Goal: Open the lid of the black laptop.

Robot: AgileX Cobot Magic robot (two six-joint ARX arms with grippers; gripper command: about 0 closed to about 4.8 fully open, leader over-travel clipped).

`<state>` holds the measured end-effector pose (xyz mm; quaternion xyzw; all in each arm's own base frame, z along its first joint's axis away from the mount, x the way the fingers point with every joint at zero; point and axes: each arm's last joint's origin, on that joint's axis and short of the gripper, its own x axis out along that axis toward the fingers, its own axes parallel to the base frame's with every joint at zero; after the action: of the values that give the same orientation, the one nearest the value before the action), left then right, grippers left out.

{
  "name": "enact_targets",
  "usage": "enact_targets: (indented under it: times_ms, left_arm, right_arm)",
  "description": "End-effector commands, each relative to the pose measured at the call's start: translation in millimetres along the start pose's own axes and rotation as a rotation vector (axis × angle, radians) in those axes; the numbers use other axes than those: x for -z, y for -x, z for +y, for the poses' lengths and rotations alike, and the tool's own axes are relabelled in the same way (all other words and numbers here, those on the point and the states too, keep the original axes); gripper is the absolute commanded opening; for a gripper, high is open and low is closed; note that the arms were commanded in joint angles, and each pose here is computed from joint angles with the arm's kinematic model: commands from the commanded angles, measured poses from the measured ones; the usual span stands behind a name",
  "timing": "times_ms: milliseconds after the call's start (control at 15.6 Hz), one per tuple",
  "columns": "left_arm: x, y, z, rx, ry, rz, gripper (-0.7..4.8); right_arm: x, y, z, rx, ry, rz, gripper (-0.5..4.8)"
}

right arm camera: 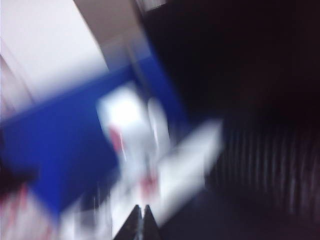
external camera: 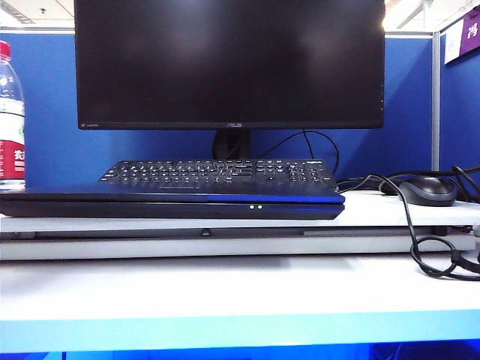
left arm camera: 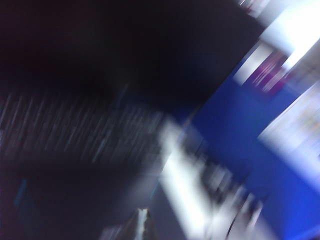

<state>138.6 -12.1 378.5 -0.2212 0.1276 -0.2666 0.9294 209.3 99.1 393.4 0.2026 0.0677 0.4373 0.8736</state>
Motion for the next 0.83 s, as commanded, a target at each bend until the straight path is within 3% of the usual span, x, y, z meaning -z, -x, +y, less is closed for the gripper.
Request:
enact_targets:
  times_ms: [64, 192, 384, 576, 831]
  left_arm:
    - [23, -27, 23.8, -0.096, -0.004, 0.275, -0.05]
    - [39, -46, 32.6, -0.142, -0.015, 0.439, -0.05]
    - [65, -76, 31.0, -0.114, -0.024, 0.656, -0.05]
    - [84, -94, 24.6, -0.154, -0.108, 0.778, -0.05]
    - [90, -94, 30.4, -0.245, -0.170, 0.836, -0.05]
  right_arm:
    - [48, -29, 4, 0.108, 0.071, 0.280, -0.01]
    - [80, -48, 9, 0.162, 0.132, 0.437, -0.01]
    - [118, -71, 4, 0.183, 0.102, 0.618, -0.01]
    - [147, -72, -5, 0.223, 0.074, 0.775, -0.01]
    - [171, -58, -23, 0.294, 0.047, 0.852, -0.01]
